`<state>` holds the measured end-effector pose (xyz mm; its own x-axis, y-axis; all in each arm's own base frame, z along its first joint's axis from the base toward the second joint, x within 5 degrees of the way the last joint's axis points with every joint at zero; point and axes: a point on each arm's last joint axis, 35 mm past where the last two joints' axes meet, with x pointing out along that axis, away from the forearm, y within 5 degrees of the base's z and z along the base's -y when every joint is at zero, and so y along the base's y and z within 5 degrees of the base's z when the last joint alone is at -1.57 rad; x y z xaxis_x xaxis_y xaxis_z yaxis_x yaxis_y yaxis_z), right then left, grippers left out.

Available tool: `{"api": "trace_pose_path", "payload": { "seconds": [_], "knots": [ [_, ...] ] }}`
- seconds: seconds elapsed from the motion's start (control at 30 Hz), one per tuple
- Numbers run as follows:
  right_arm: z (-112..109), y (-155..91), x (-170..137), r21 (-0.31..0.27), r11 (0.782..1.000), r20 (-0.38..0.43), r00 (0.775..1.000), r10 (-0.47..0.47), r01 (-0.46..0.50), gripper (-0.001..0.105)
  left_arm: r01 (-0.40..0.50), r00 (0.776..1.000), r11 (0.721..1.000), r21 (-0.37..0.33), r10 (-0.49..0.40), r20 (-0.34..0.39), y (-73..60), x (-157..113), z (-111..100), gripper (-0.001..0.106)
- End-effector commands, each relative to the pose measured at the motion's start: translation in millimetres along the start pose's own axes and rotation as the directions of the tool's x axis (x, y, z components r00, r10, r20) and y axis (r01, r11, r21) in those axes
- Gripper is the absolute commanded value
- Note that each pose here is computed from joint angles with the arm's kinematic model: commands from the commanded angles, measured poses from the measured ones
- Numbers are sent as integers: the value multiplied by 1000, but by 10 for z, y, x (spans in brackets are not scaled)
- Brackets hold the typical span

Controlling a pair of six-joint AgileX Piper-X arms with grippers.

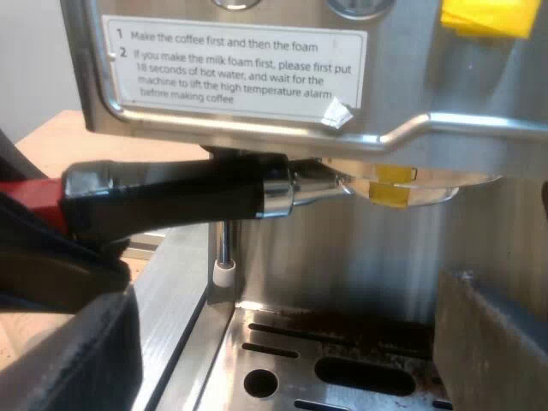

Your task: Put the handle in the coffee machine

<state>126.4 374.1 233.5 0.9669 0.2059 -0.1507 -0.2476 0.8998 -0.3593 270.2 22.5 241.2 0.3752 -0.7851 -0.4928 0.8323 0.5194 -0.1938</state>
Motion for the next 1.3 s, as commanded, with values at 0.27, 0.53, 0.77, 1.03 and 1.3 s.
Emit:
{"api": "trace_pose_path", "payload": {
  "seconds": [0.27, 0.53, 0.77, 1.03, 1.3],
  "knots": [
    [-189, -81, 343, -62, 997, -74, 996, 51, -56, 47, 40, 994, 998, 52, -45, 102, -9, -193, 327, 0],
    [-436, -47, 685, 17, 1000, -72, 997, 3, -2, 47, 38, 994, 997, 63, -44, 100, -10, -195, 330, 0],
    [-604, -14, 922, 59, 997, -16, 999, -48, 49, 40, 27, 996, 998, 62, -32, 87, -6, -194, 325, 0],
    [-643, -102, 1101, 101, 990, 43, 993, -108, 103, 33, 25, 996, 998, 62, -30, 84, -5, -194, 324, 0],
    [-554, -224, 1184, 120, 982, 106, 982, -158, 145, 32, 25, 996, 998, 62, -30, 84, -5, -194, 324, 0]
  ]
}}
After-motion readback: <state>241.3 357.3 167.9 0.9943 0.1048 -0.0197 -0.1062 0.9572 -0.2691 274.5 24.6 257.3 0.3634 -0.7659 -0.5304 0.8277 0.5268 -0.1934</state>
